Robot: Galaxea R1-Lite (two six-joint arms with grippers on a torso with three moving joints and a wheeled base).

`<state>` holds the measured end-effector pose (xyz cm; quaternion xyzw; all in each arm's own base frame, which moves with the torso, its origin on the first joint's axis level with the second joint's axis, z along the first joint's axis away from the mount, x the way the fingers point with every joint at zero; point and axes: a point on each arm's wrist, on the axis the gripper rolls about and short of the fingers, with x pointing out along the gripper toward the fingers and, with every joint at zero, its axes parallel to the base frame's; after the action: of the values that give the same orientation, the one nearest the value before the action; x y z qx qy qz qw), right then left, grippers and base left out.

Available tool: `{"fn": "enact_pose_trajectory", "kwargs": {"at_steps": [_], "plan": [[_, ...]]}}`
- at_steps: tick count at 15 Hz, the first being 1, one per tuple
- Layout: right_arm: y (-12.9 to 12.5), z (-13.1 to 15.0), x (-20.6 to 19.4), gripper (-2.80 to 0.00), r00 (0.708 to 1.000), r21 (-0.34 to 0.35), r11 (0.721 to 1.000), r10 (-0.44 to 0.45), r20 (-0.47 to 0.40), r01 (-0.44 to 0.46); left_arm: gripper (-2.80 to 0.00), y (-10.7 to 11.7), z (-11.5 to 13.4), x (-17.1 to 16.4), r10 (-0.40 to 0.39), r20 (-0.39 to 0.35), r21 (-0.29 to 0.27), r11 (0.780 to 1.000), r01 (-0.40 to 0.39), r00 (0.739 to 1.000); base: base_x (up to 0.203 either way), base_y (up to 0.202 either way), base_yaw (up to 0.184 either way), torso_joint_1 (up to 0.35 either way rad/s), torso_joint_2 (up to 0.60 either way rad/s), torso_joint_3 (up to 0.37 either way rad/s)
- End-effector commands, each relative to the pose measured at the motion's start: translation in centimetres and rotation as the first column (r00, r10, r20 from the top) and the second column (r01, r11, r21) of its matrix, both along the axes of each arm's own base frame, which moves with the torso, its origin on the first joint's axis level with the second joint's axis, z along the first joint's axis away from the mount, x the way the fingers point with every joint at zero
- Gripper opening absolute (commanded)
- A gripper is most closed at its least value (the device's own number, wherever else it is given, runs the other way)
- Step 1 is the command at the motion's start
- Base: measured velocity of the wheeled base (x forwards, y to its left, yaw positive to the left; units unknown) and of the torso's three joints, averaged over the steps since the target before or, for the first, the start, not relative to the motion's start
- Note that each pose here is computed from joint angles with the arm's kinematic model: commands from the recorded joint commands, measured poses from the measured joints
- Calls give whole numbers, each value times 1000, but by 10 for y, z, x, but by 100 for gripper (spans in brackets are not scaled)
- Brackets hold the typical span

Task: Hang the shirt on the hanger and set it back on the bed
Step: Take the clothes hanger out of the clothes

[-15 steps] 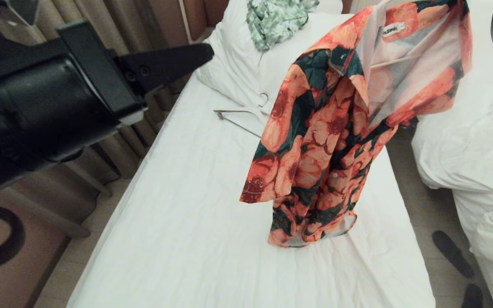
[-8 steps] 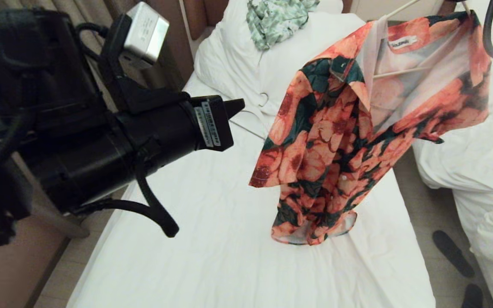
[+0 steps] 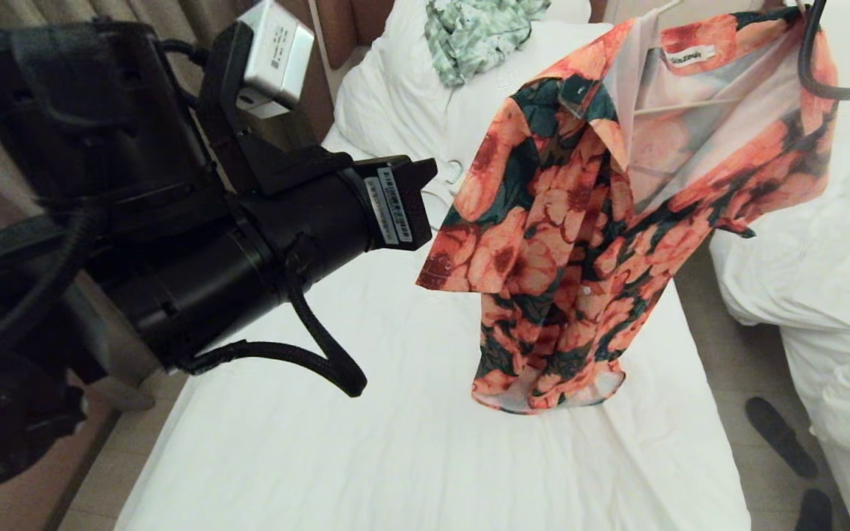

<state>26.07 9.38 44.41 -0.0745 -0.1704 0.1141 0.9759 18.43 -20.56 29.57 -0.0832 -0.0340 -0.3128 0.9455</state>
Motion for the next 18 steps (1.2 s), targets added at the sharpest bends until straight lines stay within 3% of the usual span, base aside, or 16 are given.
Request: {"fn": "enact_pose_trajectory", "kwargs": {"at_steps": [1, 4, 5, 7, 10, 15, 18], "plan": [[3, -4, 7, -280, 1000, -6, 1000, 1, -13, -1, -280, -3, -2, 1, -4, -5, 3, 1000, 4, 1000, 0, 0, 0, 0, 0, 0], [5, -4, 10, -280, 1000, -4, 1000, 5, -9, -5, -280, -15, -1, -27, -110, -3, -6, 994, 110, 994, 0, 0, 0, 0, 0, 0], [6, -4, 10, -280, 1000, -4, 1000, 6, -8, -6, -280, -21, -6, -39, -155, -13, 7, 988, 155, 988, 0, 0, 0, 0, 0, 0], [7, -4, 10, -280, 1000, -4, 1000, 10, -9, -10, -280, -31, -17, -40, -171, -40, 34, 984, 172, 984, 0, 0, 0, 0, 0, 0], [20, -6, 8, -280, 999, 0, 999, 33, -19, -33, -280, -58, -38, -55, -252, -50, 37, 966, 254, 966, 0, 0, 0, 0, 0, 0], [27, -11, 13, -280, 999, 20, 1000, 22, -42, -21, -280, -124, -61, -24, -161, 33, 76, 985, 158, 986, 0, 0, 0, 0, 0, 0], [27, -11, 13, -280, 999, 21, 999, 25, -43, -24, -280, -157, -83, -7, -106, 90, 173, 981, 89, 990, 0, 0, 0, 0, 0, 0]]}}
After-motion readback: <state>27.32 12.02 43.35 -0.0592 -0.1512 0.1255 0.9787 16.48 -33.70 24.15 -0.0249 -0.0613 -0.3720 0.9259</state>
